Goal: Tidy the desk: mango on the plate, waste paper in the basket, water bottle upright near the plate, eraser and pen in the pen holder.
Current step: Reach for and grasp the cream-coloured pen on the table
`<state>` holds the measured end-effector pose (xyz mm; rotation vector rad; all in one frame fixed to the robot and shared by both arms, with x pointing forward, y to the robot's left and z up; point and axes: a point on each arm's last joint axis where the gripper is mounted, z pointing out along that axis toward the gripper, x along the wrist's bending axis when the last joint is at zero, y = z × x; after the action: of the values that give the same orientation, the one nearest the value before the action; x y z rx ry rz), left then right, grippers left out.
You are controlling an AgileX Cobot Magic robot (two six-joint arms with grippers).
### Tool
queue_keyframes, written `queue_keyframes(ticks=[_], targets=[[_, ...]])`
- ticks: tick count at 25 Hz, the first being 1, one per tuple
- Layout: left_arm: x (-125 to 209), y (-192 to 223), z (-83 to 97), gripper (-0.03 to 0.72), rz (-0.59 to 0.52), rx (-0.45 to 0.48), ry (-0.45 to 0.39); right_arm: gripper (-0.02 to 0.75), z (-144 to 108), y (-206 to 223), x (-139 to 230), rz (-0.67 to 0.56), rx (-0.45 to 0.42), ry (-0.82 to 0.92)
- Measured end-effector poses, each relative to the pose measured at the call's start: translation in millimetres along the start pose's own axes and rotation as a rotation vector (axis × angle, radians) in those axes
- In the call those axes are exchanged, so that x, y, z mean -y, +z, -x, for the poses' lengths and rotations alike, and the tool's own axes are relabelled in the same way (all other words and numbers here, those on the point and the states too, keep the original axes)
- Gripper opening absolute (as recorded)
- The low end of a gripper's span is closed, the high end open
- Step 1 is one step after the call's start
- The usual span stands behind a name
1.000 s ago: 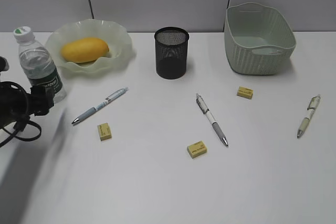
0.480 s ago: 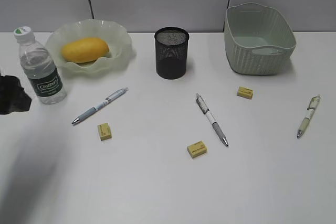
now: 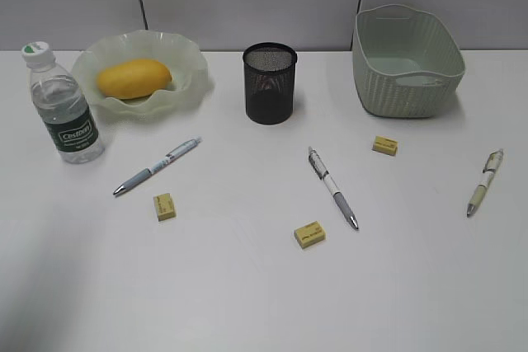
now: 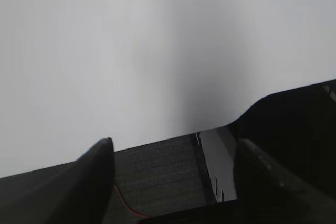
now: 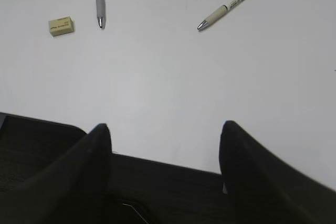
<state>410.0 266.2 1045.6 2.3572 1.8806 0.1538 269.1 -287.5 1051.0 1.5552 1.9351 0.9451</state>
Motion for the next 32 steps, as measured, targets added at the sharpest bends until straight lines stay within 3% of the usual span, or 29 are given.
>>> queue_keyframes(ticks=[7,15,20,24,32], targets=[[47,-18,1.6,0.526,0.158,0.003,0.019,0.508,0,0,0,0.000,0.000,0.000],[109,-36,3.3,0.526,0.534,-0.005,0.019,0.508,0,0,0,0.000,0.000,0.000],[136,-35,3.9,0.526,0.682,-0.009,0.021,0.508,0,0,0,0.000,0.000,0.000],[144,-35,4.0,0.526,0.735,-0.011,0.021,0.508,0,0,0,0.000,0.000,0.000],[144,-35,4.0,0.521,0.740,-0.011,0.021,0.508,0,0,0,0.000,0.001,0.000]])
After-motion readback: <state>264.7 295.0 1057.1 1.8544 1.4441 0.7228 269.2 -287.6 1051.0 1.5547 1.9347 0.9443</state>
